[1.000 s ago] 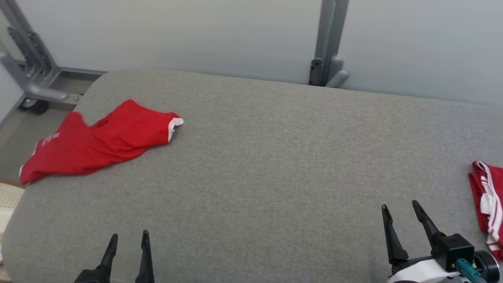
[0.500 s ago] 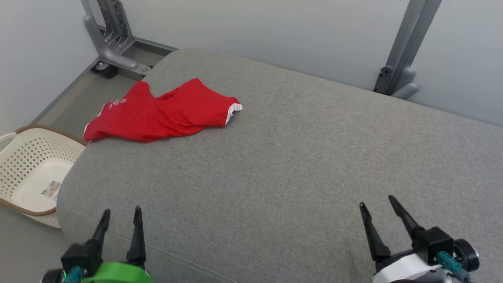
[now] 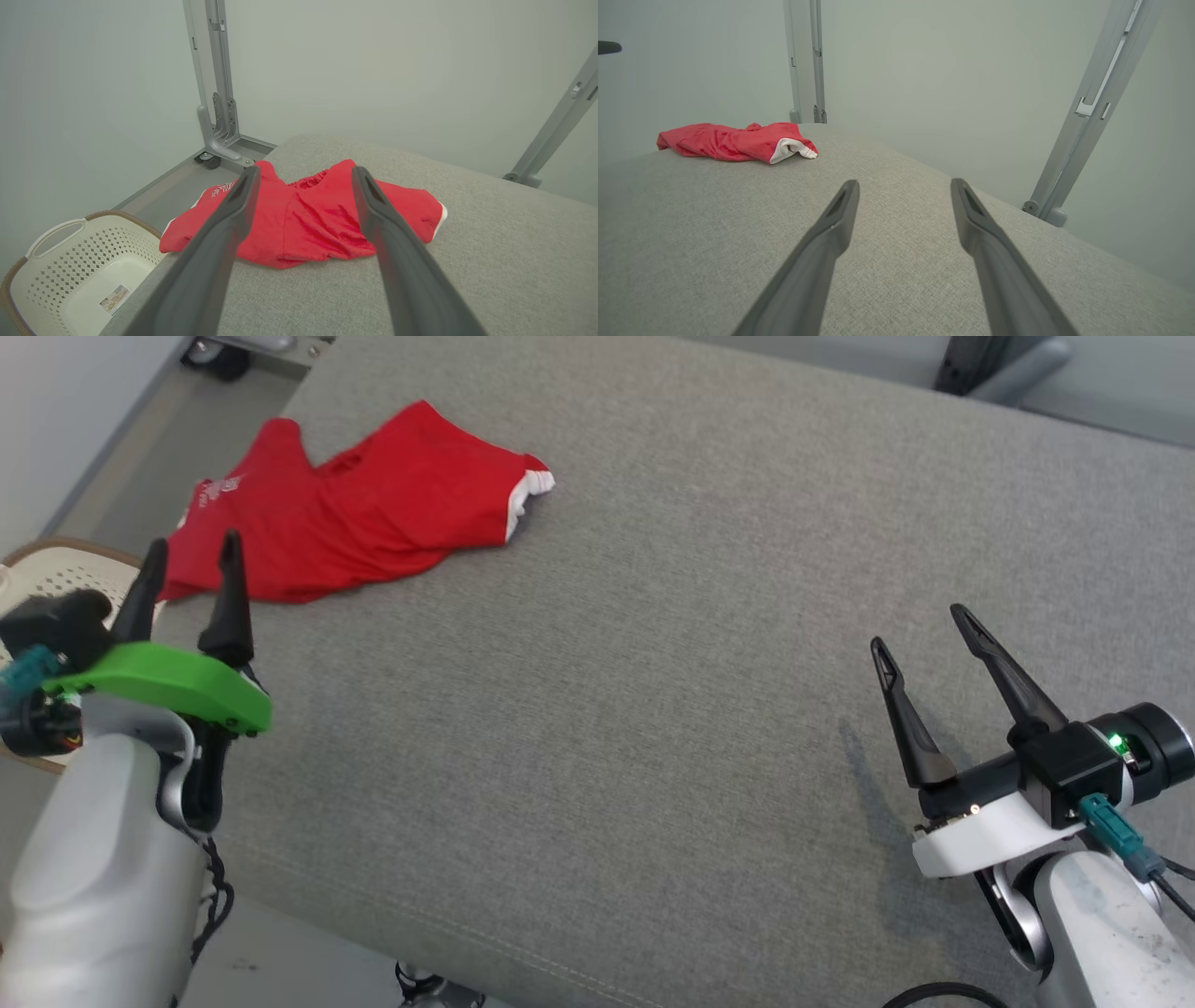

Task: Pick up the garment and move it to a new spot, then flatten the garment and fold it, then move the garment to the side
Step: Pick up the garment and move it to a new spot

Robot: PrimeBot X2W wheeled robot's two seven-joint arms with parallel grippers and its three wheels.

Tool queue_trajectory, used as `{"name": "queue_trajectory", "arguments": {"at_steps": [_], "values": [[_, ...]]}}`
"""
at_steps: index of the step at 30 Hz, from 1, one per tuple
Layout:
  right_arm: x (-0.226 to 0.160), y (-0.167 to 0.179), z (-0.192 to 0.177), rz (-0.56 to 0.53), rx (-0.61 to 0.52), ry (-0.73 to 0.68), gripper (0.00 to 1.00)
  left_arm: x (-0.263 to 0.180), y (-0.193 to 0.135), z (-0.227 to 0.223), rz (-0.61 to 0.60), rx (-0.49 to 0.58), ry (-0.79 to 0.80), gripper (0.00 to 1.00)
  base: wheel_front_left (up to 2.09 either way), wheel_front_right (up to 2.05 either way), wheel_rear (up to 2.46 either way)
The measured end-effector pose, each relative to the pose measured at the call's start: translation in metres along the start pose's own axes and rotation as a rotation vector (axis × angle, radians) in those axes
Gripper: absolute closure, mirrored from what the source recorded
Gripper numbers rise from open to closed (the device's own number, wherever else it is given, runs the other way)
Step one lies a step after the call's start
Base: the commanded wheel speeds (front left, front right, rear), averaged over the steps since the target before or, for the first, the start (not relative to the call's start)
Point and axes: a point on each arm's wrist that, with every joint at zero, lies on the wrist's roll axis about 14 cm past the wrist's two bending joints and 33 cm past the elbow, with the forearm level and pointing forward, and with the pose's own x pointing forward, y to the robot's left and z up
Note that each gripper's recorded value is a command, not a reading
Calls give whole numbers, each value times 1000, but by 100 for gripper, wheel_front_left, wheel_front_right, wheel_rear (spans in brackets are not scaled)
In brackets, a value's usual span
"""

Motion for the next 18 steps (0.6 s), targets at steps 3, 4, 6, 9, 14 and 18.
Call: {"name": "queue_trajectory", "arguments": {"at_steps": [3,4,6,9,14,18], "values": [[-1,-10,-16,-19,17,17,0,29,1,-14,15,-44,69,0,0,0,0],[-3,-14,-23,-28,23,26,0,39,1,-19,20,-61,90,0,0,0,0],[-9,-23,-35,-50,32,47,0,56,-3,-35,24,-85,145,0,0,0,0],[-22,-40,-47,-93,24,73,0,76,-8,-63,36,-112,219,0,0,0,0],[-45,-63,-67,-150,6,127,0,96,-22,-114,48,-145,332,0,0,0,0],[-66,-76,-82,-190,-2,185,0,96,-31,-157,56,-143,426,0,0,0,0]]}}
